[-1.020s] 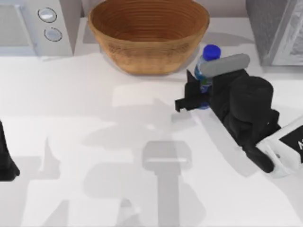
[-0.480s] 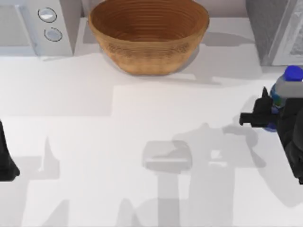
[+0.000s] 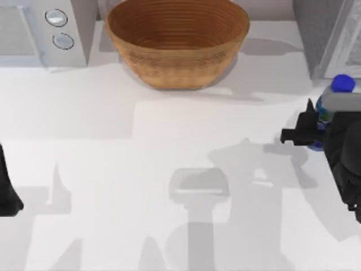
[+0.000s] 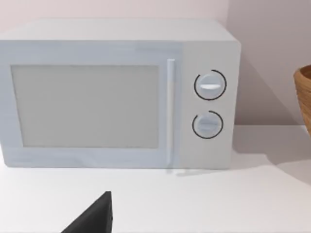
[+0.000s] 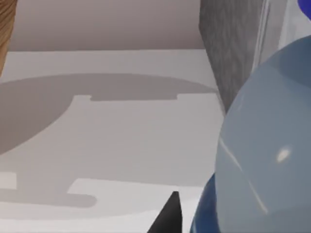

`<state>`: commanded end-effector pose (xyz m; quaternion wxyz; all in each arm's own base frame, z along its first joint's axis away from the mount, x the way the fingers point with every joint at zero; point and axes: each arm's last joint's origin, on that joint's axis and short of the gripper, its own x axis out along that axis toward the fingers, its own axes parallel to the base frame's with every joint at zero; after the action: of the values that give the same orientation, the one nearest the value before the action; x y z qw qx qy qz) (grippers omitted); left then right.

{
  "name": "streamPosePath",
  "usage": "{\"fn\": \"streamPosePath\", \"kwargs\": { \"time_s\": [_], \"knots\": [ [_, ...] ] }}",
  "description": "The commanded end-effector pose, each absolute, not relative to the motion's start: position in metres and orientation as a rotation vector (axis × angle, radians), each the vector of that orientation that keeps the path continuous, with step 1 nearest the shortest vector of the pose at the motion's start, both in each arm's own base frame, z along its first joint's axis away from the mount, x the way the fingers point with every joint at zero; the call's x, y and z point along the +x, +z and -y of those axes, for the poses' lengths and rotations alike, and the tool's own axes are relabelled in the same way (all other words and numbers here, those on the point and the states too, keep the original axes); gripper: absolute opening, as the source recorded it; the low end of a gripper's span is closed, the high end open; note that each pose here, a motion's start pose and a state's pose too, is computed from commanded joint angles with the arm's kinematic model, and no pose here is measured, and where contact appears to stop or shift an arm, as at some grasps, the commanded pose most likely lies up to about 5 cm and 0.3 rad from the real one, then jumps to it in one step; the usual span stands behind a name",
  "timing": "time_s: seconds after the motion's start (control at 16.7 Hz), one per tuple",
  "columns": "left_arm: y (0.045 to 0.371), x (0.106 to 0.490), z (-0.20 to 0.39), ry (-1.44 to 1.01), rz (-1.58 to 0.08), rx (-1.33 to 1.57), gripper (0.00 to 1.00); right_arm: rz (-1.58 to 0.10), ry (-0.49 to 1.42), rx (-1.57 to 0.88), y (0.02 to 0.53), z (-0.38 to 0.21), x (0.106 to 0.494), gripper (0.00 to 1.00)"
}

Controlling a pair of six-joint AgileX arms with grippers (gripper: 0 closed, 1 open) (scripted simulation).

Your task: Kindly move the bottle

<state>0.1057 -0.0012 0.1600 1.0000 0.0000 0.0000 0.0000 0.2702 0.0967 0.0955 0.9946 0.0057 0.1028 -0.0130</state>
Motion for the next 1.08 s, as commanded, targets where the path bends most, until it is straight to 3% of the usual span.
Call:
{"fn": "streamPosePath", "kwargs": {
  "time_s": [0.6,1.08],
  "knots": [
    [0.16,0.106,0.001,0.0,0.0,0.0,1.0,-0.212,-0.033,0.012,0.065,-0.093,0.3,0.0],
    [0.16,0.106,0.001,0.0,0.0,0.0,1.0,-0.212,-0.033,0.012,0.065,-0.093,0.3,0.6]
  ]
}}
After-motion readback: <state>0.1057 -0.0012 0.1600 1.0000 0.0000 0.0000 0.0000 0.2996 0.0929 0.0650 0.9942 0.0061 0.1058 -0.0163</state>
